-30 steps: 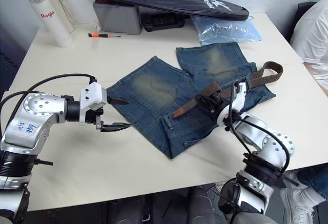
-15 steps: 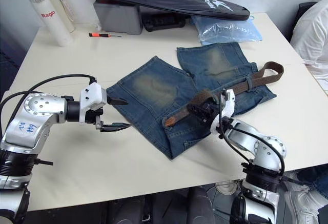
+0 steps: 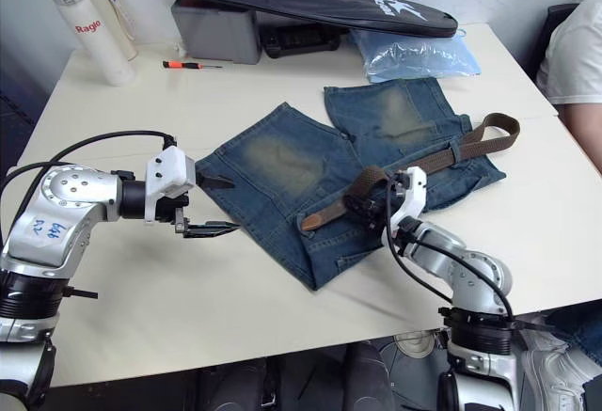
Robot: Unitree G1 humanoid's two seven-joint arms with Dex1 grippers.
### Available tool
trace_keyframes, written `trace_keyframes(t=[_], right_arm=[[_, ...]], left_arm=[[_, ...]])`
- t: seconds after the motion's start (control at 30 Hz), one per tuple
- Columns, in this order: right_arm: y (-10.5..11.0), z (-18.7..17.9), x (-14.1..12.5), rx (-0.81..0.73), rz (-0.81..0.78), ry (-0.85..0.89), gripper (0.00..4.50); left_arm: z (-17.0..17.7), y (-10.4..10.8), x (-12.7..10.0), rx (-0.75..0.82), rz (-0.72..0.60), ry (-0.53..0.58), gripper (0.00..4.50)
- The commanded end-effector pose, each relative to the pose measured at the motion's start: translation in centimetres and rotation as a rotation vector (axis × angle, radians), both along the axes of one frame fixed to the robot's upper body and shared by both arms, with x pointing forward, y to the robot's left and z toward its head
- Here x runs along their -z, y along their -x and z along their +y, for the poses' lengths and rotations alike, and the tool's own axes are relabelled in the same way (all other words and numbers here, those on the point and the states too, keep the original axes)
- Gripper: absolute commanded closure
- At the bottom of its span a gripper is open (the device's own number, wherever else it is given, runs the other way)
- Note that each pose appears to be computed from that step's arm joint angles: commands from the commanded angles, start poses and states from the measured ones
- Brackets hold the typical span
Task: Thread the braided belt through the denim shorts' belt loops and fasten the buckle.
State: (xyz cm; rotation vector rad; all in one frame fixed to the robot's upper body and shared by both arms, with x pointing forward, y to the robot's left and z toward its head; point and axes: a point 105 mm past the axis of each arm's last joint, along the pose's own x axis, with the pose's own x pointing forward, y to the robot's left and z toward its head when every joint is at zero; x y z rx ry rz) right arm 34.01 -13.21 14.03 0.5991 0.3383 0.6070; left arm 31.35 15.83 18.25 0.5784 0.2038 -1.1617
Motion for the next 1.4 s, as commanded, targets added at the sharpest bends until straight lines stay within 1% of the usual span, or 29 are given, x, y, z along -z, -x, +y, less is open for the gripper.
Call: trace_keyframes(t=[0.03,0.17,0.33,0.4,0.47,0.63,0.7,0.83,0.93,1.07,1.2,1.4], right_arm=[[-0.4,-1.1,-3.1,0.006,-0.112,0.012,4.44],[-0.5,-1.1,-4.4,-0.017,-0.162,0.011,4.44],[-0.2,-0.2,-4.5,-0.046,-0.194,0.001,4.44],[0.0,-0.2,-5.0,-0.053,-0.218,-0.034,4.44],[0.3,0.0,-5.1,-0.073,-0.237,-0.016,4.44],[1.3,1.3,-3.0,-0.155,-0.25,0.114,4.44],[1.6,1.7,-2.2,-0.176,-0.255,0.135,4.44],[1.6,1.6,-1.4,-0.171,-0.268,0.139,4.44],[1.3,1.4,-0.9,-0.167,-0.302,0.188,4.44],[1.3,1.7,-0.7,-0.185,-0.3,0.16,4.44],[1.7,3.5,-0.5,-0.235,-0.269,0.09,4.44],[2.6,5.8,0.1,-0.284,-0.249,0.101,4.44]], left_arm=[[-0.2,0.0,-1.0,0.017,-0.038,-0.008,0.0],[-0.3,-0.1,-1.0,0.017,-0.042,-0.006,0.0],[-0.3,-0.2,-1.0,0.016,-0.045,-0.005,0.0],[-0.3,-0.2,-1.1,0.016,-0.048,-0.006,0.0],[-0.3,-0.2,-1.1,0.015,-0.049,-0.007,0.0],[-0.4,-0.3,-1.1,0.021,-0.053,-0.008,0.0],[-0.4,-0.3,-1.1,0.022,-0.055,-0.009,0.0],[-0.4,-0.4,-1.2,0.024,-0.057,-0.008,0.0],[-0.4,-0.4,-1.2,0.026,-0.06,-0.009,0.0],[-0.5,-0.5,-1.3,0.03,-0.063,-0.007,0.0],[-0.6,-0.6,-1.3,0.035,-0.063,-0.005,0.0],[-0.7,-0.5,-1.2,0.036,-0.062,-0.003,0.0]])
